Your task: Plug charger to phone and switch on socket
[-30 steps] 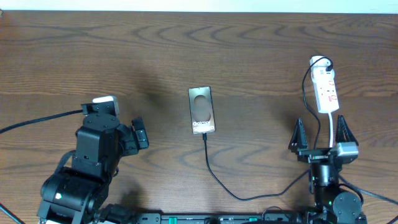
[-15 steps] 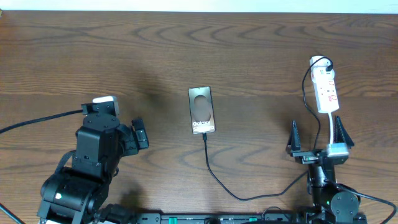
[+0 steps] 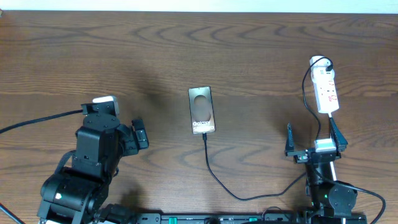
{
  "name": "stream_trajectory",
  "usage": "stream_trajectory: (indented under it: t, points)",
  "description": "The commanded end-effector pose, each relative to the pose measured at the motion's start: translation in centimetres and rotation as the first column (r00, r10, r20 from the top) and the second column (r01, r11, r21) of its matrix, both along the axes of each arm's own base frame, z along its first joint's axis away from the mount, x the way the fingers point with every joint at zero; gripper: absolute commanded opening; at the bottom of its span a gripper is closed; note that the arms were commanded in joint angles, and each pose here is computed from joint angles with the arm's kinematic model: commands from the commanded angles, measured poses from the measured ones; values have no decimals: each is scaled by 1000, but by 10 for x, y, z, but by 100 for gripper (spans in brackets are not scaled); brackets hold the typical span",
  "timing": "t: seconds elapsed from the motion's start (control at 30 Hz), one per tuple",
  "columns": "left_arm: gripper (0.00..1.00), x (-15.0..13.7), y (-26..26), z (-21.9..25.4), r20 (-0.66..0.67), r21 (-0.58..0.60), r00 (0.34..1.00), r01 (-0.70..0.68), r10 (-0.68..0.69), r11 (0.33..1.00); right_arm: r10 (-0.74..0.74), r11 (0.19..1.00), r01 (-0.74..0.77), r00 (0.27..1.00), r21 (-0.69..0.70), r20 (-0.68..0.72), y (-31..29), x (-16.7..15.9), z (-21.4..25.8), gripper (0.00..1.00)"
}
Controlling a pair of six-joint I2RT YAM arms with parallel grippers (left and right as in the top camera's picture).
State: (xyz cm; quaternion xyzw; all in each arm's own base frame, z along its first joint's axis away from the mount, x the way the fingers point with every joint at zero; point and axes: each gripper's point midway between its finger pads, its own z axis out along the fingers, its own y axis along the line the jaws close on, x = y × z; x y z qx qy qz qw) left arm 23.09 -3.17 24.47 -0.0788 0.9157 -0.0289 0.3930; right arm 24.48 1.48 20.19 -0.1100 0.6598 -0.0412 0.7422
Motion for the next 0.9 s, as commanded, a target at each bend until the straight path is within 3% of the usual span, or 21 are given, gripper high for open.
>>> stream_trajectory:
  t: [0.0, 0.5, 0.87]
  points:
    - [98, 0, 4, -1, 1, 16, 1000, -13, 13, 1000, 5, 999, -6, 1000, -37, -10, 2, 0, -5, 99]
    - [98, 0, 4, -1, 1, 17, 1000, -13, 13, 1000, -9, 971, -22, 992, -237, -128, 3, 0, -40, 99]
    - [98, 0, 4, -1, 1, 16, 1000, -13, 13, 1000, -11, 968, -23, 991, -251, -134, 3, 0, -42, 99]
